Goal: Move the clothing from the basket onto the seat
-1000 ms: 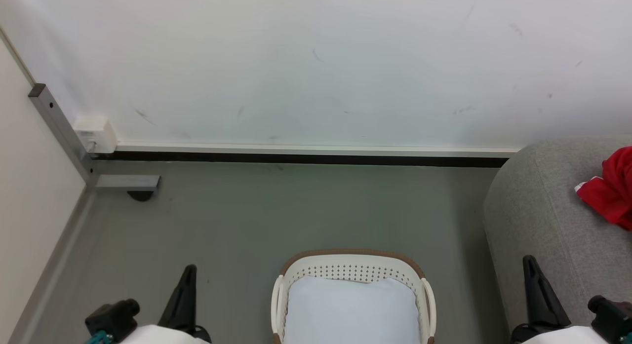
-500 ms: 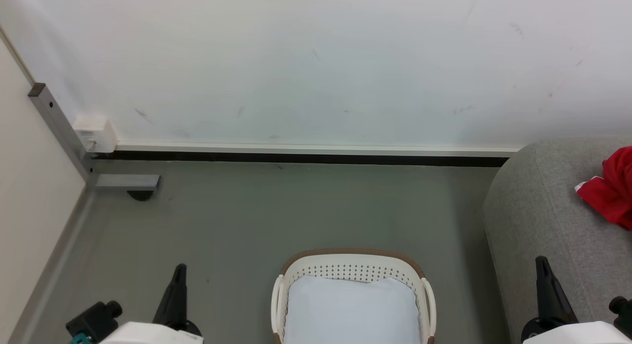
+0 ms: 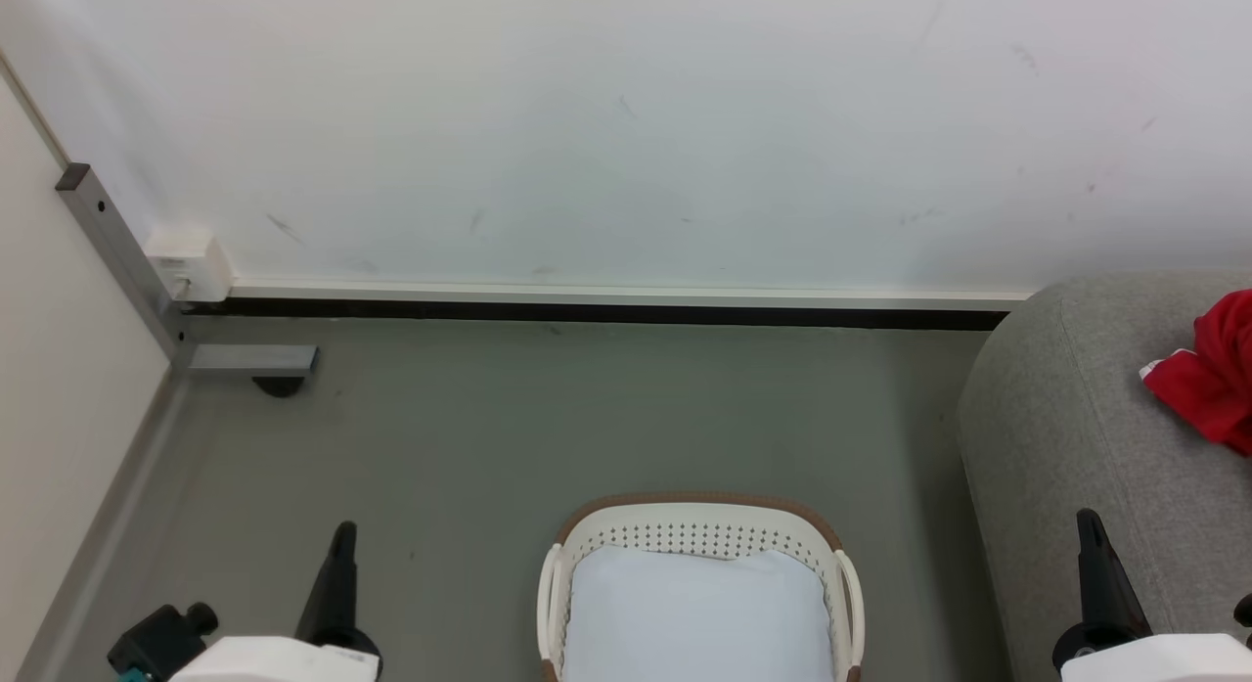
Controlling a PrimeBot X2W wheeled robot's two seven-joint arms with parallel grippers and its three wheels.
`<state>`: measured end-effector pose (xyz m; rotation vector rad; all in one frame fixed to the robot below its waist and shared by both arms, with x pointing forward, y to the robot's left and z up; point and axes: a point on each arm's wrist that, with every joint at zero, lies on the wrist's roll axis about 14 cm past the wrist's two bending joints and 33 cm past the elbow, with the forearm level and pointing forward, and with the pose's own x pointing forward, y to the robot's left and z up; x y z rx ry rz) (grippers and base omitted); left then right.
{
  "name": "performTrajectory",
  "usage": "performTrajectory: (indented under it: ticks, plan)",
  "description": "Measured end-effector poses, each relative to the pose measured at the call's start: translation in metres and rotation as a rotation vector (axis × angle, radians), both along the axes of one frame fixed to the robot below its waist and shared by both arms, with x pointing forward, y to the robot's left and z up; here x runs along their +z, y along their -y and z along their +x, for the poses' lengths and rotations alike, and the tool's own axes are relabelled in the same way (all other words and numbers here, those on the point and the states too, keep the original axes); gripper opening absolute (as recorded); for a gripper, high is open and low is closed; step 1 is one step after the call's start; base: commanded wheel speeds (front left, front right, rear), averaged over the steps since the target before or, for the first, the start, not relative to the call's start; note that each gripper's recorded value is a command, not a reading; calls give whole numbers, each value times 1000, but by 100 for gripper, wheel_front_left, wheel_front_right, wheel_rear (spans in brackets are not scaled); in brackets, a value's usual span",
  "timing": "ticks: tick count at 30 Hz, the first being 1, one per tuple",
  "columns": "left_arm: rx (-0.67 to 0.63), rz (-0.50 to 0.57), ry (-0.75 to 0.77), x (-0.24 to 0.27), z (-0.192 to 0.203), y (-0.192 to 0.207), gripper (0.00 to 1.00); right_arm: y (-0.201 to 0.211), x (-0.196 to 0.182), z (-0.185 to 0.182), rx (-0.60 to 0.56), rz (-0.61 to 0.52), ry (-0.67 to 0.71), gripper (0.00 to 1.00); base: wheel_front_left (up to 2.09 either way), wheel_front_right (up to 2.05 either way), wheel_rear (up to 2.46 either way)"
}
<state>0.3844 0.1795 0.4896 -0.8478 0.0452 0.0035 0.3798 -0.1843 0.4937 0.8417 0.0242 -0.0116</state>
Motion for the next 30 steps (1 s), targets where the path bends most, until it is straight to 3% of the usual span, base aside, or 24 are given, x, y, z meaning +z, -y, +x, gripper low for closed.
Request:
performTrajectory:
  ticks: [30]
  plan:
    - [32, -318, -14, 2, 1, -10, 0, 9, 0, 2, -22, 316, -19, 0, 0, 0, 0]
